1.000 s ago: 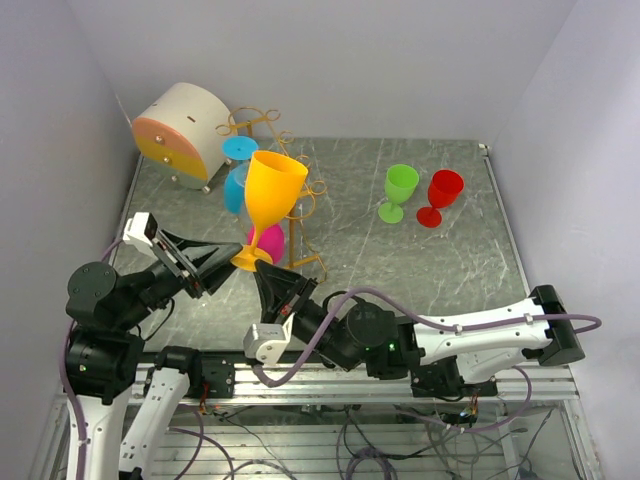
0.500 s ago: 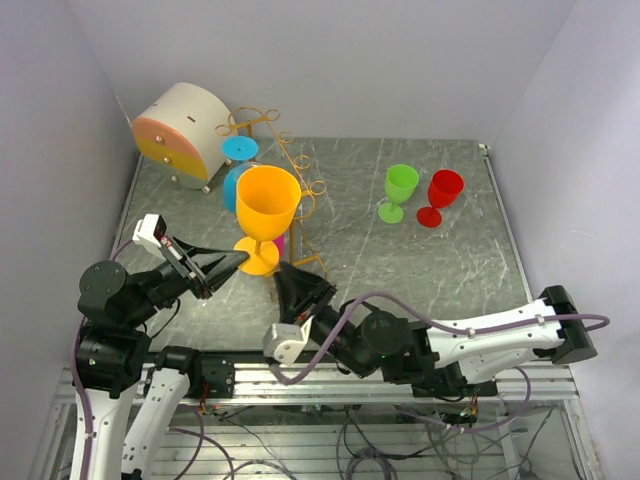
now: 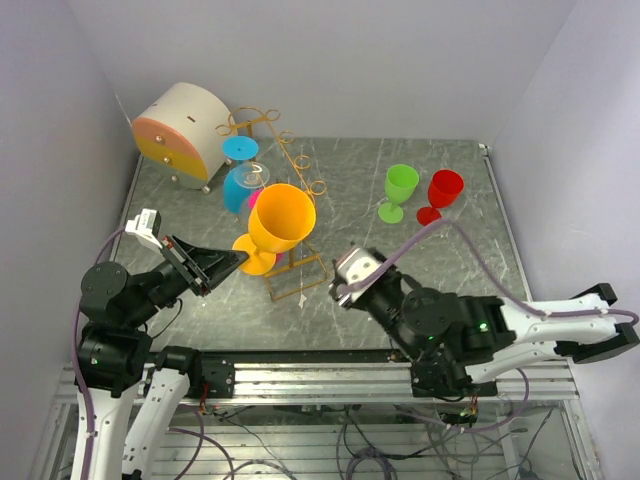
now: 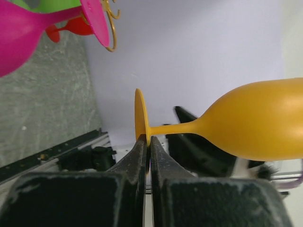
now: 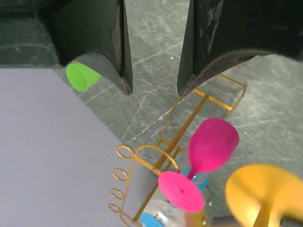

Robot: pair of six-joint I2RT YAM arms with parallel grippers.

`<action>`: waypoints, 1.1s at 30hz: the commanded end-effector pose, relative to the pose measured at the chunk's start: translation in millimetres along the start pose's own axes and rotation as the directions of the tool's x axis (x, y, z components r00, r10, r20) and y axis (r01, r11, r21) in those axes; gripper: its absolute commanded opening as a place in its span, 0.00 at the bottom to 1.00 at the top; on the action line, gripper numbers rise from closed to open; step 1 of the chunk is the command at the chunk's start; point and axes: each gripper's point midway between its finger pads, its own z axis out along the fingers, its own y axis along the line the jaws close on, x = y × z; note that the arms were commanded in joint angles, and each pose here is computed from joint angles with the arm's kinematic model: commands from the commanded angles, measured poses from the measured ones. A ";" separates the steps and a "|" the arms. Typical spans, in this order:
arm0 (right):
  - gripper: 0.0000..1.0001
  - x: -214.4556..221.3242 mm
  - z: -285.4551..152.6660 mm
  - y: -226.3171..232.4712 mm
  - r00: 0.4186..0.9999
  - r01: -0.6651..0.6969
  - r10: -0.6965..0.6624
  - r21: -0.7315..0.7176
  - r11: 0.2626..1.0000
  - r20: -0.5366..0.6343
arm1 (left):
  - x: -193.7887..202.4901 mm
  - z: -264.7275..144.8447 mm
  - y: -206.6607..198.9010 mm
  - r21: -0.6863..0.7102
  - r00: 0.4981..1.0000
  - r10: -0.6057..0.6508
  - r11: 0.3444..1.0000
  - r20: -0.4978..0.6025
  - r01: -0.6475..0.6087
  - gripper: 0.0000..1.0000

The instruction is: Take the wine glass off the wine glass rack

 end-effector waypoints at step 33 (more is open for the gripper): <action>0.51 -56.2 28.6 -16.7 0.760 -0.624 0.574 -0.590 0.512 -0.306 | -15.3 -26.4 39.5 -0.246 0.901 0.430 0.880 0.048 -0.407 0.09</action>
